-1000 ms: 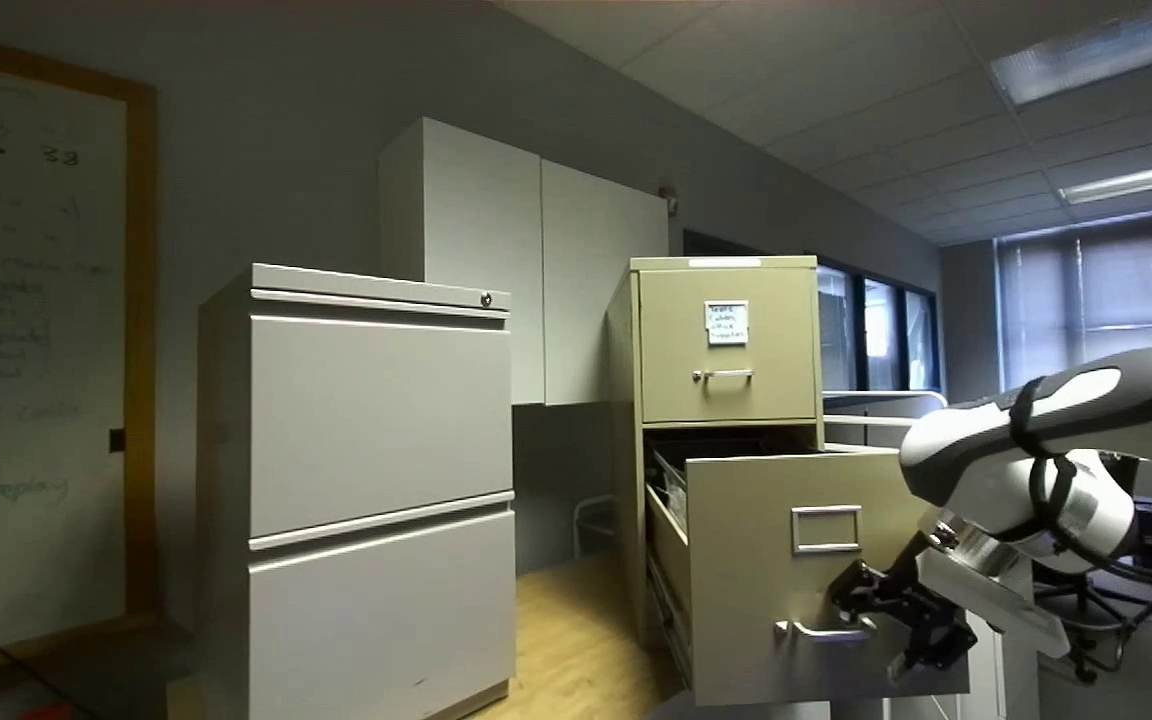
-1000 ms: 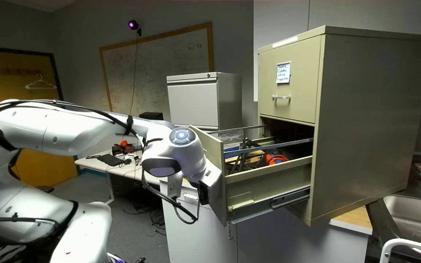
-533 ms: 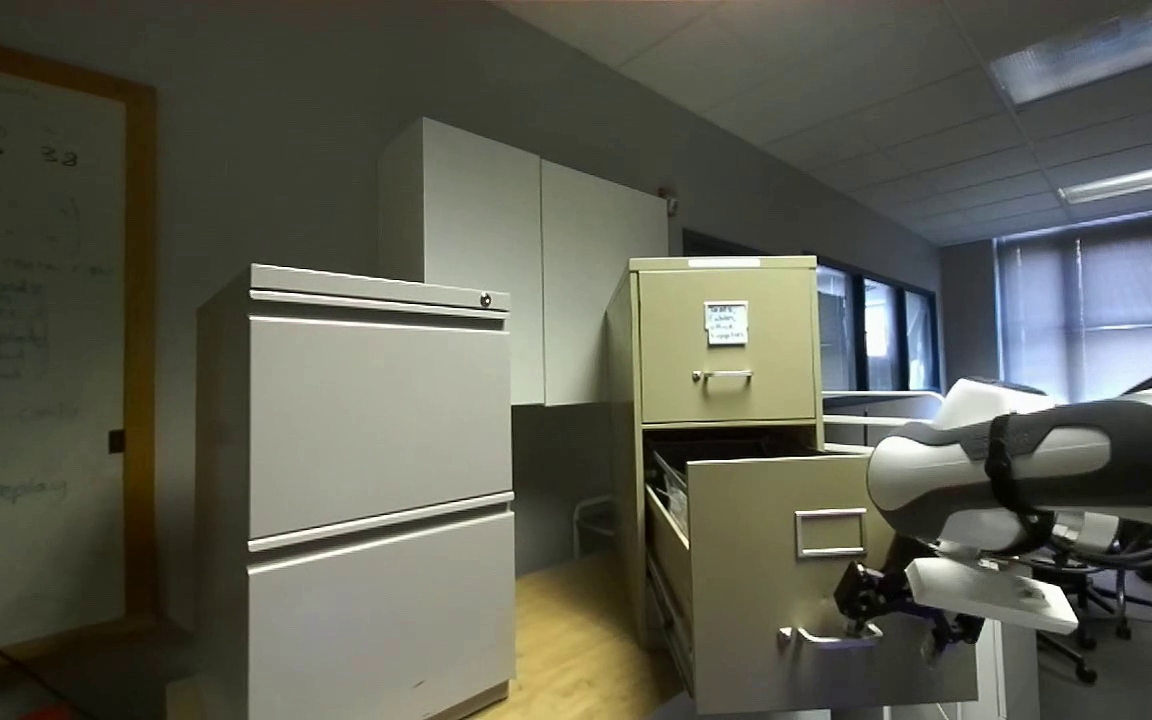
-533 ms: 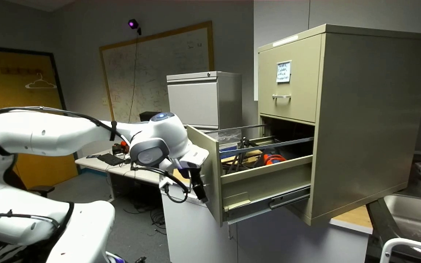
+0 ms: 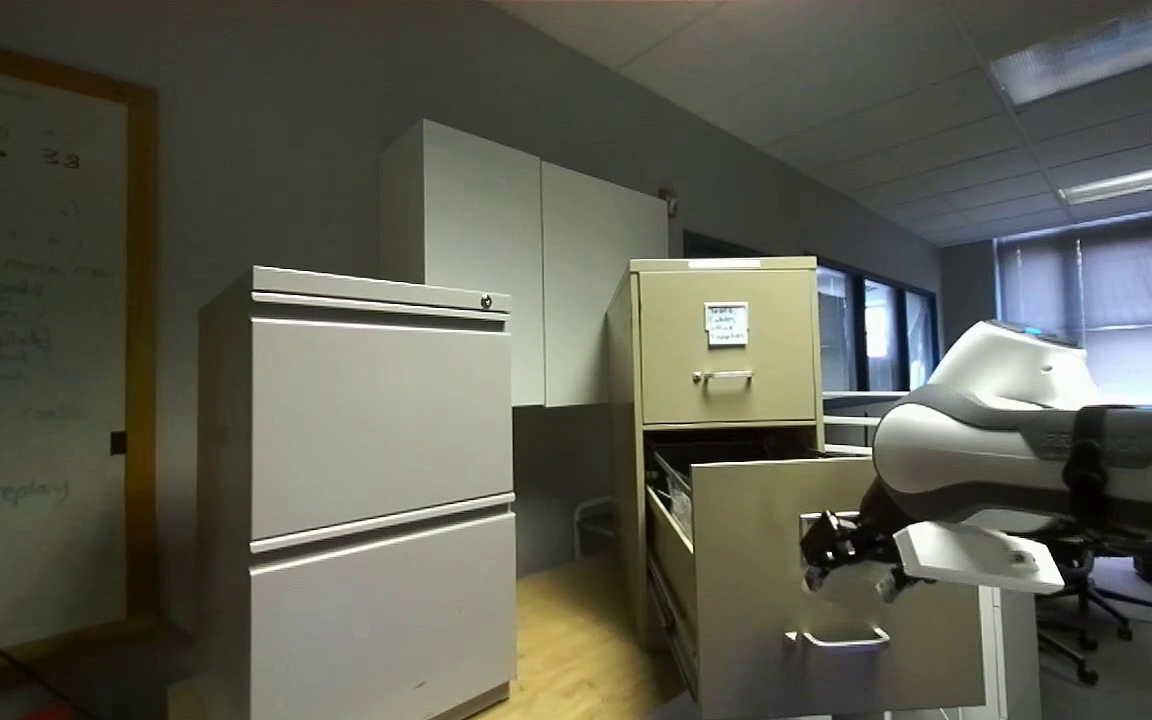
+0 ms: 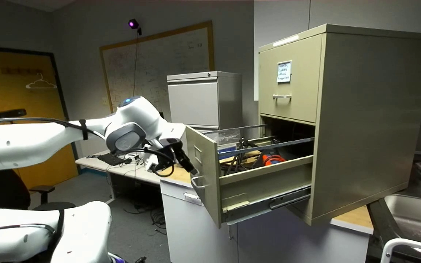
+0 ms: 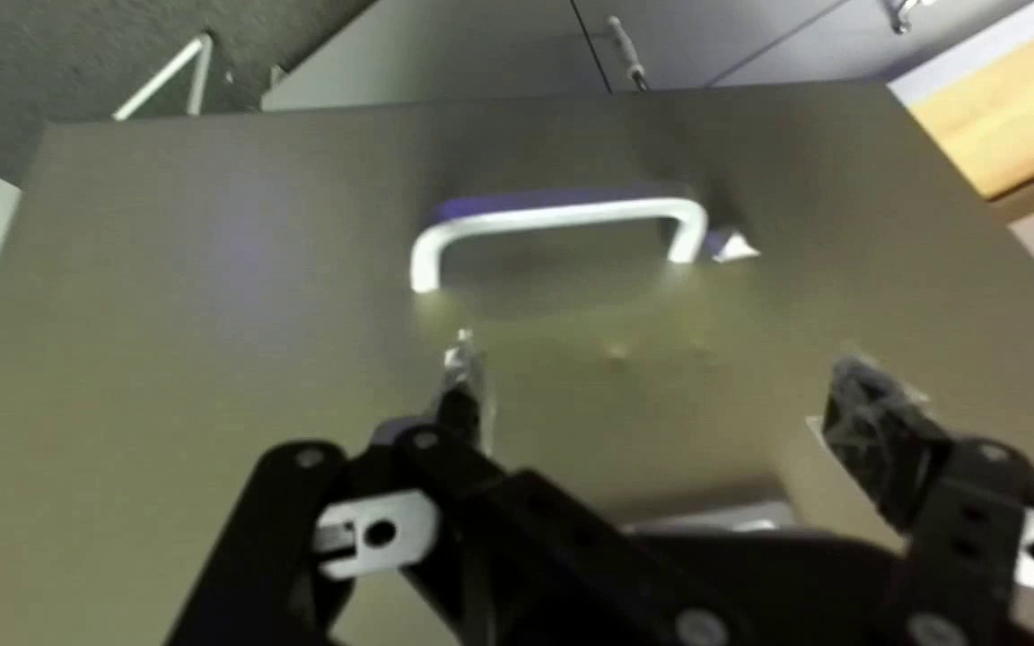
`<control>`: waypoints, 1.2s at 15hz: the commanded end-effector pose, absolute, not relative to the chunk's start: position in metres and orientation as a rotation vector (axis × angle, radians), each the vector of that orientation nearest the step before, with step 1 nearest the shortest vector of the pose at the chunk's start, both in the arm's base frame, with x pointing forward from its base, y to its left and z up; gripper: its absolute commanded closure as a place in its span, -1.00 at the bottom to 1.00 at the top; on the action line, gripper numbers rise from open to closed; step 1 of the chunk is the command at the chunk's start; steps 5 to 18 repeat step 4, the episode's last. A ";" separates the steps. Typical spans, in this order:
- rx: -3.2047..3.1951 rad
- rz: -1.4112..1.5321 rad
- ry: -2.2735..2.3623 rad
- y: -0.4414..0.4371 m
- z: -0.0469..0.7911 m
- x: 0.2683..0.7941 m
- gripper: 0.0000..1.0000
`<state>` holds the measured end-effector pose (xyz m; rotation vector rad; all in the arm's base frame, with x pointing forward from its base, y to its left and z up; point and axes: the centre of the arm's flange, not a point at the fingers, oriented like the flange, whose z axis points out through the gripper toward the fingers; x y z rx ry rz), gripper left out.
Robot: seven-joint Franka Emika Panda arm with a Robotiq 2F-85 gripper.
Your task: Open the bottom drawer of the file cabinet on the right
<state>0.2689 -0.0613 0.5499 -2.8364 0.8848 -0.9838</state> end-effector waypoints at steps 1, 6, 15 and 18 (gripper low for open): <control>-2.745 -1.236 0.758 -0.022 0.570 0.249 -0.99; -2.819 -1.050 0.763 -0.017 0.575 0.249 -0.99; -2.819 -1.050 0.763 -0.017 0.575 0.249 -0.99; -2.819 -1.050 0.763 -0.017 0.575 0.249 -0.99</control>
